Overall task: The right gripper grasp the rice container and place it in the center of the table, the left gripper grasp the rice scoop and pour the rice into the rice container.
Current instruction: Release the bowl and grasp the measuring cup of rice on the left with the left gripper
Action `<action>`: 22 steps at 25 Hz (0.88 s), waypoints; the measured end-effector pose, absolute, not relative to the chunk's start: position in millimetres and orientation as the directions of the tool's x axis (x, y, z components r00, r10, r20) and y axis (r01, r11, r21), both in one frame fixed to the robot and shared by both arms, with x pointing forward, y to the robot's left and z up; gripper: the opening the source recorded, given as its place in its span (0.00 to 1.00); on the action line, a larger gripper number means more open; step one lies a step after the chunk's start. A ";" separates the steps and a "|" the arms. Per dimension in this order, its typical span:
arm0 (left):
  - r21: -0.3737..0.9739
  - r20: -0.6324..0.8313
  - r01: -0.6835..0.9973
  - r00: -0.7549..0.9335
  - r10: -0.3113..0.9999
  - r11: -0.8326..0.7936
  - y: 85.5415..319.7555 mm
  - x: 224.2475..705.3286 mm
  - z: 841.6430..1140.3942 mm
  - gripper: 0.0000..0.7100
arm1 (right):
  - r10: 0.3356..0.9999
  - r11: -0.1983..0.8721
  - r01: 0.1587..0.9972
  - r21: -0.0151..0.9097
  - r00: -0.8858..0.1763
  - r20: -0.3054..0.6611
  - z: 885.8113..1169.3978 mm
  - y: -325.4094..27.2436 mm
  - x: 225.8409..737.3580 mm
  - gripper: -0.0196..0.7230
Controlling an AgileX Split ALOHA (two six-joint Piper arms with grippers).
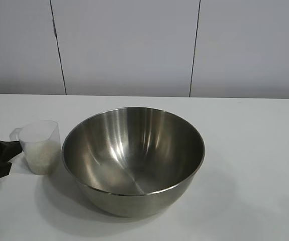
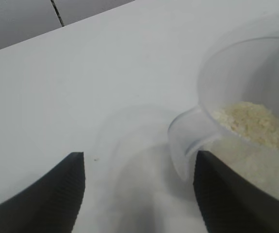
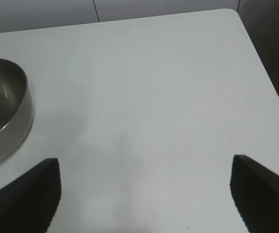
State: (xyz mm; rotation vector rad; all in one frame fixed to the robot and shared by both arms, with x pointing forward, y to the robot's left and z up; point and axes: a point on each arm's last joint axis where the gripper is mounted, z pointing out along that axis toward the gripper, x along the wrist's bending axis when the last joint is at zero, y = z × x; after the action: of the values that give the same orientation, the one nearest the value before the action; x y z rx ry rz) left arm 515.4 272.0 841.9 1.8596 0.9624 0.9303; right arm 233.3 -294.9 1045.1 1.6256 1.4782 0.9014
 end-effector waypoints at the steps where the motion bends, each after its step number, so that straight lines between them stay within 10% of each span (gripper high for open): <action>1: 0.895 0.233 0.256 0.432 0.871 -0.366 272.0 517.0 842.5 0.66 | 0.996 -0.054 0.470 0.881 0.086 0.015 1045.1 -294.9 233.3 0.90; 9: 0.908 0.231 0.230 0.421 0.877 -0.350 271.8 528.2 846.2 0.62 | 0.996 -0.054 0.470 0.881 0.086 0.015 1045.1 -294.9 233.3 0.90; 15: 0.910 0.233 0.223 0.422 0.876 -0.350 271.5 530.1 847.1 0.18 | 0.996 -0.054 0.470 0.881 0.086 0.015 1045.1 -294.9 233.3 0.90; 22: 0.909 0.237 0.208 0.454 0.859 -0.360 268.6 529.5 847.2 0.03 | 0.996 -0.054 0.470 0.881 0.086 0.015 1045.1 -294.9 233.3 0.90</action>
State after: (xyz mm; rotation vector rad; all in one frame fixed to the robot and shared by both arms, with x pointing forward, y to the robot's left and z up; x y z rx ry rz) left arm 529.5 268.6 847.2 1.8290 0.9051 0.9358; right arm 233.3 -294.9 1045.1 1.6256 1.4782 0.9014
